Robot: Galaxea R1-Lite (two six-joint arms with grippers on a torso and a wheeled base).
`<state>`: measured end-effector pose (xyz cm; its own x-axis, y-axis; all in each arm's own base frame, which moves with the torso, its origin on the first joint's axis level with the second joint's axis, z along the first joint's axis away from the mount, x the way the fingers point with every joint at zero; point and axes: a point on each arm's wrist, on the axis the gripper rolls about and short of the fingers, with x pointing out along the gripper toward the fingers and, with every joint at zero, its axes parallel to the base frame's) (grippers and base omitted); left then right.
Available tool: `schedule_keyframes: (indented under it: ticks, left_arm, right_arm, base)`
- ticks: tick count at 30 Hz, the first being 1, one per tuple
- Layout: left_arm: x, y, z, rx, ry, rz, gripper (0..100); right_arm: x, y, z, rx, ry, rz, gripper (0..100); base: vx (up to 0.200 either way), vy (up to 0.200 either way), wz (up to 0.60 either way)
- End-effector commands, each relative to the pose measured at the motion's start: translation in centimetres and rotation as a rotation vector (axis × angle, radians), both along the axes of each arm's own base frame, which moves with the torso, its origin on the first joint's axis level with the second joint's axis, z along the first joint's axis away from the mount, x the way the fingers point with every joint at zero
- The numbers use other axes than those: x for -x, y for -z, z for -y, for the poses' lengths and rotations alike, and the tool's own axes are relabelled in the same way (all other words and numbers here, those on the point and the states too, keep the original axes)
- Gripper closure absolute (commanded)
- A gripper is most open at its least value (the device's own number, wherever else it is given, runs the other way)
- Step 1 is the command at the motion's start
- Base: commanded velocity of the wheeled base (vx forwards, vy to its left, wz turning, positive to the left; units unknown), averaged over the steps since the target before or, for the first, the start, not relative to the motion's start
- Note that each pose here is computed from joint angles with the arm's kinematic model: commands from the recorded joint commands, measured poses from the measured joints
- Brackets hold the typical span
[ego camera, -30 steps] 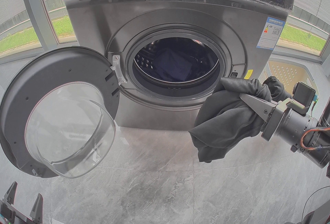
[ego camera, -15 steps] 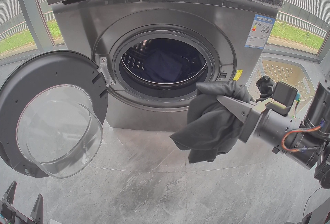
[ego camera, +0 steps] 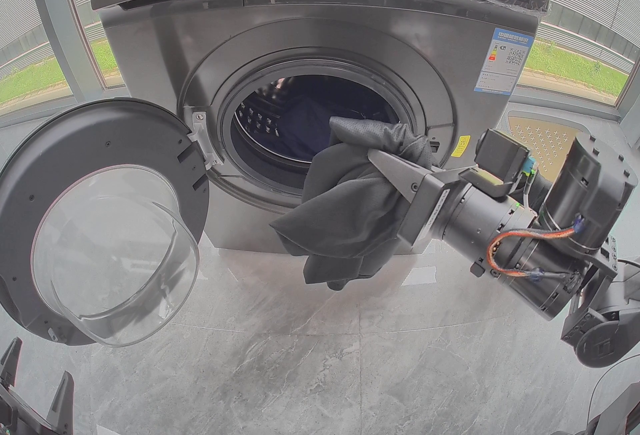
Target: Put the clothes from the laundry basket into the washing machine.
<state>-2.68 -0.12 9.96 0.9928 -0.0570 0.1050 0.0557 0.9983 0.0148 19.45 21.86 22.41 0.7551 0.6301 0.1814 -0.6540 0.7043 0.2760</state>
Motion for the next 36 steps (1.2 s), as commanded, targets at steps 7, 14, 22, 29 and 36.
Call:
schedule_keyframes:
  ticks: [7,14,22,29,36]
  left_arm:
    - [-6.5,-4.7,0.9,-0.028,0.417,-0.245,0]
    - [-11.6,-5.5,2.5,-0.040,0.578,-0.292,0]
    - [-17.6,-4.4,5.8,-0.044,0.704,-0.351,0]
    - [-20.2,-3.1,7.8,-0.055,0.763,-0.365,0]
    - [-22.8,-3.1,9.3,-0.054,0.784,-0.371,0]
  right_arm:
    - [-3.4,1.1,-2.1,-0.037,0.080,-0.031,100]
    - [-4.0,-0.3,-3.0,-0.114,0.088,-0.011,100]
    - [-3.6,-0.2,-3.3,-0.107,0.051,-0.012,100]
    - [-3.4,-0.6,-3.6,-0.125,0.029,0.007,100]
    - [-3.2,-0.5,-3.6,-0.121,0.028,0.005,100]
  base:
    - [0.000,0.000,0.00]
    - [0.000,0.000,0.00]
    - [0.000,0.000,0.00]
    - [0.000,0.000,0.00]
    - [0.000,0.000,0.00]
